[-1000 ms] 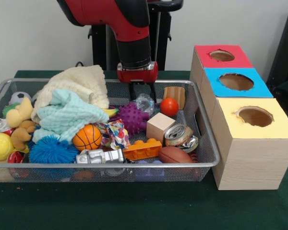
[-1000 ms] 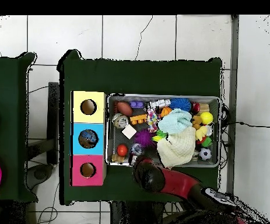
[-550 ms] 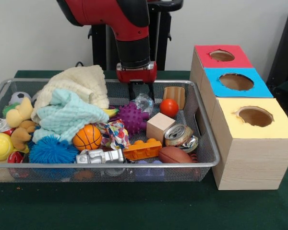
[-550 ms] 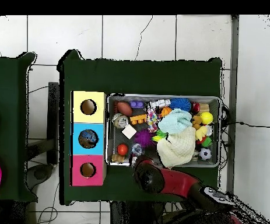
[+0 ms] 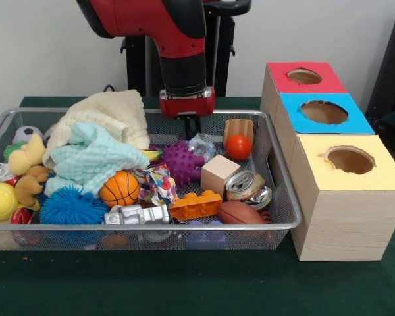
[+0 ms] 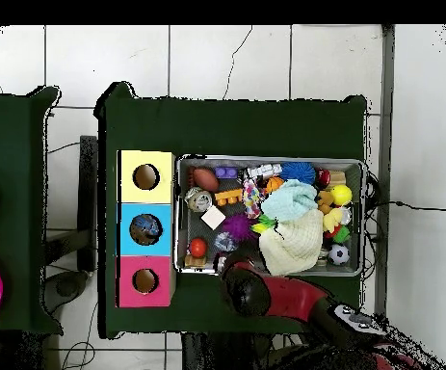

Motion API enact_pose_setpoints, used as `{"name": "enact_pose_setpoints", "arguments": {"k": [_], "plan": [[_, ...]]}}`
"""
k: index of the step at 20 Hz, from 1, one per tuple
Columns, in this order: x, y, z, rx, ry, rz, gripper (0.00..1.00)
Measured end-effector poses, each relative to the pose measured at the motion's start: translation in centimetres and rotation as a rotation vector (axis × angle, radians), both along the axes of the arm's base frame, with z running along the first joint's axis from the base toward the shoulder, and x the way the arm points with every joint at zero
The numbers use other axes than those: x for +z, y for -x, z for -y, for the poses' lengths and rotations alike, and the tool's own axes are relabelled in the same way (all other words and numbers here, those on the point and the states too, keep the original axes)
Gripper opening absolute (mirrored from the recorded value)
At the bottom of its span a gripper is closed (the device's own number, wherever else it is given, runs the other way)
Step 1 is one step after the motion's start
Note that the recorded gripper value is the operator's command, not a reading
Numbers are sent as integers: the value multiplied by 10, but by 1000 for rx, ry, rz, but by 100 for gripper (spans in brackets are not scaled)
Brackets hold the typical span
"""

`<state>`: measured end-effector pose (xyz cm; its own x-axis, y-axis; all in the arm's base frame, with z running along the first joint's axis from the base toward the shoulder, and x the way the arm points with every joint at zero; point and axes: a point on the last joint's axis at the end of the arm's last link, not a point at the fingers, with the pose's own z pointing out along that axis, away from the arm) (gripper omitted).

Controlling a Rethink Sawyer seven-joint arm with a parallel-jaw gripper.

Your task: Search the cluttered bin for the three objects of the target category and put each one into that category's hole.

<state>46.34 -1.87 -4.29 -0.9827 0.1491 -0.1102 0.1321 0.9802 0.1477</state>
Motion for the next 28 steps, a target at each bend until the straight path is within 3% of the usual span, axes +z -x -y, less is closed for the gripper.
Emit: {"name": "enact_pose_setpoints", "arguments": {"k": [8,17,28], "plan": [[12,-12,6,22,48,31,0],[64,-39,15,48,122,105,0],[103,-61,24,-16,145,100,0]]}}
